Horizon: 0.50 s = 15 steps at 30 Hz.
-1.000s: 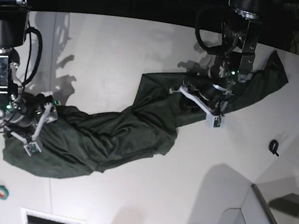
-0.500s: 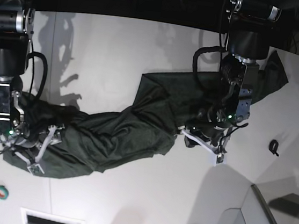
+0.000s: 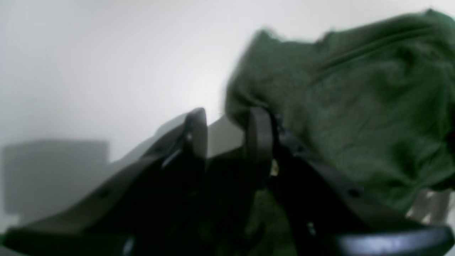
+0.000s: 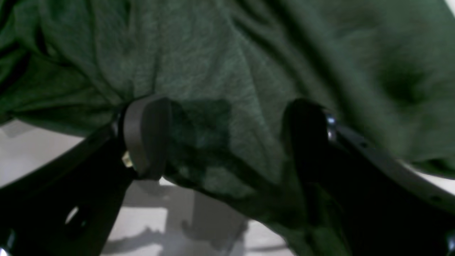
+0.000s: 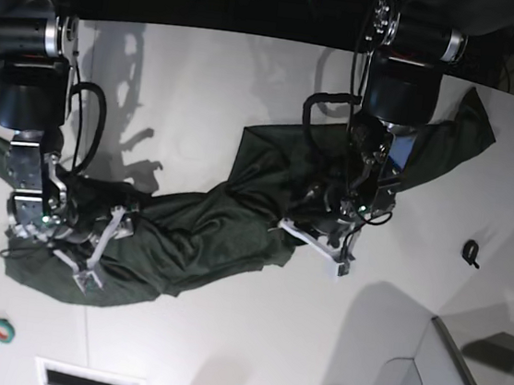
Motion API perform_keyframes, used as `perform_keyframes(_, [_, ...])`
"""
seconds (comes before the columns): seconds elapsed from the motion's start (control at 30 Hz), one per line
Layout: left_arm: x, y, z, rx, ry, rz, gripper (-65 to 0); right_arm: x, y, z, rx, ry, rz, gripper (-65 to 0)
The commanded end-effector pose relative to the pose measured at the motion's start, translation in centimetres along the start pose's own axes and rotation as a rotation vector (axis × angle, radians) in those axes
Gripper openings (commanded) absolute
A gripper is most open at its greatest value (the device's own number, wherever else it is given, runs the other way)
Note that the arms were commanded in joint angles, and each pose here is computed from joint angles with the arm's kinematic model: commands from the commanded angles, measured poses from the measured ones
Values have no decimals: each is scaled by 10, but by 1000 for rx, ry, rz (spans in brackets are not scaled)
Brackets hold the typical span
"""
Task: Layout the t-shirt on the table in an organized manner, then fold the t-shirt properly
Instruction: 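Release the shirt and grasp the bundle with both grippers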
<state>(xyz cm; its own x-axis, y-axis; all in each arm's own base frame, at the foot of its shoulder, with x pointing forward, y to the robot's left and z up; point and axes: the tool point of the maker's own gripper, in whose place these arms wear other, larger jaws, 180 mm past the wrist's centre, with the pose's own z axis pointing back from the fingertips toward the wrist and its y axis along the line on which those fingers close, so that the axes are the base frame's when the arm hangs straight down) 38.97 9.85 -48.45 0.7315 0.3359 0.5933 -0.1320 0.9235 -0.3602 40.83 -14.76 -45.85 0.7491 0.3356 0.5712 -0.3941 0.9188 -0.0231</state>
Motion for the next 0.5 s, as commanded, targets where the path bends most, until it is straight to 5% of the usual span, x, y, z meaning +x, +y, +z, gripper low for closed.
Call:
perform_keyframes(0.0, [0,-3,-3,12,28,1,-449,19,-9,4,-14,-48,2,-165])
perform_keyframes(0.07, [-11,-12,-7,-10,57,6,-449,13,-8,1,-8,-35,-5,-231])
perform_keyframes(0.17, [-12,-33,-9,-95,62,-22,-476,13,-9,1,-9,-34,-8,-440])
perform_keyframes(0.23, [-14,-45,-10,-124,64,-25,-583,12,-10,2,-11,-34,-9,-591])
perform_keyframes(0.27, [-13,-46,-9,-125,62,-27,-650,13,-10,2,-11,-35,-8,-609])
perform_keyframes(0.47, [-9,-45,-9,-124,54,-29,-650,26,-12,14,-36,-91,25,-620])
